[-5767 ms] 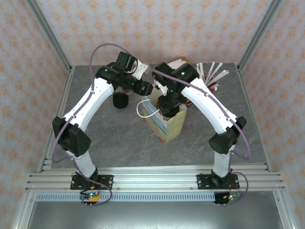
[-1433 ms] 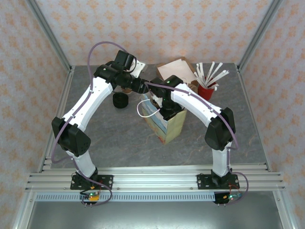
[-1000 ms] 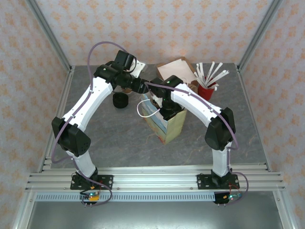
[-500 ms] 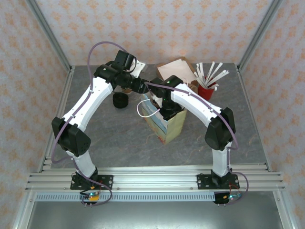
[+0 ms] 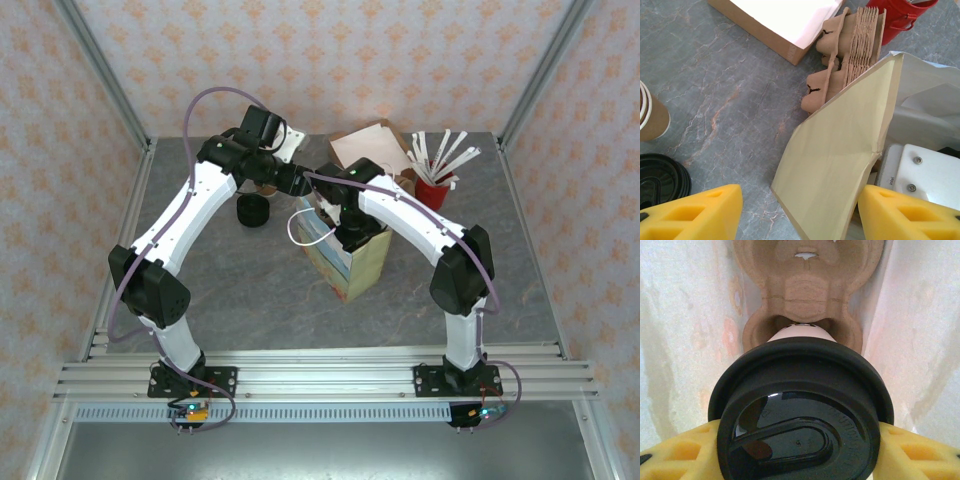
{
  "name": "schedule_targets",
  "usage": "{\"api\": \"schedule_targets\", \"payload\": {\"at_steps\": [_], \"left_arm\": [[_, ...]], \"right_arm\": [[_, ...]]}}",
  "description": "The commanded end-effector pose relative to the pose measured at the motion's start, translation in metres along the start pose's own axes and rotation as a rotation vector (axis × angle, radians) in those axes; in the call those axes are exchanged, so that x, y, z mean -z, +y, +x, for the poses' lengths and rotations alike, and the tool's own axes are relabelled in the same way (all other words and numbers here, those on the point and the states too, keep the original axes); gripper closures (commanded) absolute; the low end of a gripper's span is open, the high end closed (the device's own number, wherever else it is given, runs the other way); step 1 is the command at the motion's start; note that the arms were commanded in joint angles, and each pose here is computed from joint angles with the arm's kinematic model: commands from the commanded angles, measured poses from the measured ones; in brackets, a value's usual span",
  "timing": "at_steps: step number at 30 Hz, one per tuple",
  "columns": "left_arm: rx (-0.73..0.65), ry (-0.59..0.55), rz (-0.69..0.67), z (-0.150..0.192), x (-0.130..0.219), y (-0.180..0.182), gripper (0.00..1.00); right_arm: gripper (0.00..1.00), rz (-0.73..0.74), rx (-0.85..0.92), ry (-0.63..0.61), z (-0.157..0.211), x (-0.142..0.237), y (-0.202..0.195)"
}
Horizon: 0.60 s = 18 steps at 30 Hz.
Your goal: Pack the takeout coffee
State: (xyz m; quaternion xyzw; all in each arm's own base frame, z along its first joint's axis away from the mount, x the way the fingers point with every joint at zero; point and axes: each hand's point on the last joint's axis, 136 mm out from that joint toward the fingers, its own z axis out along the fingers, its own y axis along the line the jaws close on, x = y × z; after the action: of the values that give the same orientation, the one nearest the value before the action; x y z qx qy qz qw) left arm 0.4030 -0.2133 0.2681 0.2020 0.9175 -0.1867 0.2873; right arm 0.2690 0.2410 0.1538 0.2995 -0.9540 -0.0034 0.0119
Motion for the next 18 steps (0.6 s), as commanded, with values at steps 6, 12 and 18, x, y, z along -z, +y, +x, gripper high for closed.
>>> {"api": "schedule_targets", "payload": {"at_steps": [6,12,18], "left_arm": [[-0.001,-0.007,0.013,-0.0029,0.0056,-0.0052,0.36],[0.000,-0.006,0.013,-0.0018,0.0053,-0.0051,0.36],[-0.003,-0.007,0.010,-0.0018,0.0063,-0.0050,0.36]], "right_arm": [[0.46,0.029,0.004,0.025,-0.0001,-0.0121,-0.0054],[0.46,0.033,0.006,0.031,-0.0012,-0.0160,-0.0059],[0.46,0.032,0.008,0.036,-0.0019,-0.0198,-0.0057]]}}
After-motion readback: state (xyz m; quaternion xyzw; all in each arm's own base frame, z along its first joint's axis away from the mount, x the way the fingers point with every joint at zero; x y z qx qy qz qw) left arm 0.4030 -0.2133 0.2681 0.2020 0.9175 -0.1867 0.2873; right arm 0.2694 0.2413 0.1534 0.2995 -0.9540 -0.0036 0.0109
